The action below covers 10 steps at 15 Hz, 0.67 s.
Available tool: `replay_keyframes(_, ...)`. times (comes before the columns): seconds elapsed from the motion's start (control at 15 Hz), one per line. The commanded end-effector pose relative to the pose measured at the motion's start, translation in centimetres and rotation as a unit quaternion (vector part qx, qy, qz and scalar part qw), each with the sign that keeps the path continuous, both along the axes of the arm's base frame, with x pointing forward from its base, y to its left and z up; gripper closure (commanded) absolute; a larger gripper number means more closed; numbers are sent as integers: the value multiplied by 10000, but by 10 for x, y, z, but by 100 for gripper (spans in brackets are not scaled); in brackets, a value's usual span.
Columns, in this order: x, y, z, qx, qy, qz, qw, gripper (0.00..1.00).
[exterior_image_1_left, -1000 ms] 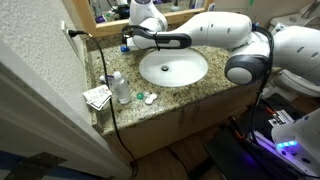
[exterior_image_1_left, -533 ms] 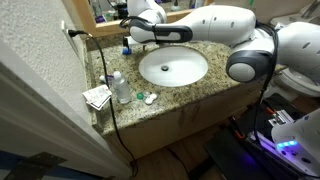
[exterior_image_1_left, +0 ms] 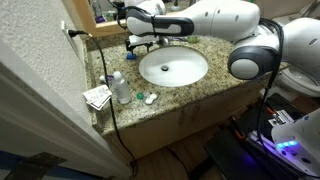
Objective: Pick up the blue object and put it on right
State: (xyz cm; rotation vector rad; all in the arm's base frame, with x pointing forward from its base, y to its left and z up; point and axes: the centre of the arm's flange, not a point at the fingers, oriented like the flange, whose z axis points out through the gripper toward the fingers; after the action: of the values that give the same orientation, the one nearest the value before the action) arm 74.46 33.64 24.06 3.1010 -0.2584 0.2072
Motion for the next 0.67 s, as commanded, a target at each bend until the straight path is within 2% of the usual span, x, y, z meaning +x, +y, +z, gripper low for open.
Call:
replay_keyframes(0.0, 33, 8, 1, -32, -402, -50, 9992, 0)
replay_keyframes(0.13, 37, 2, 16, 37, -759, 72, 9971, 0)
replay_keyframes(0.2, 11, -2, 7, 32, -510, 3, 9987, 0)
replay_keyframes(0.4, 15, -4, 13, 72, -695, 8, 9976, 0)
replay_keyframes(0.53, 10, -9, 23, 196, -634, 495, 9966, 0)
replay_keyframes(0.6, -47, -32, 21, 164, -696, 823, 9940, 0)
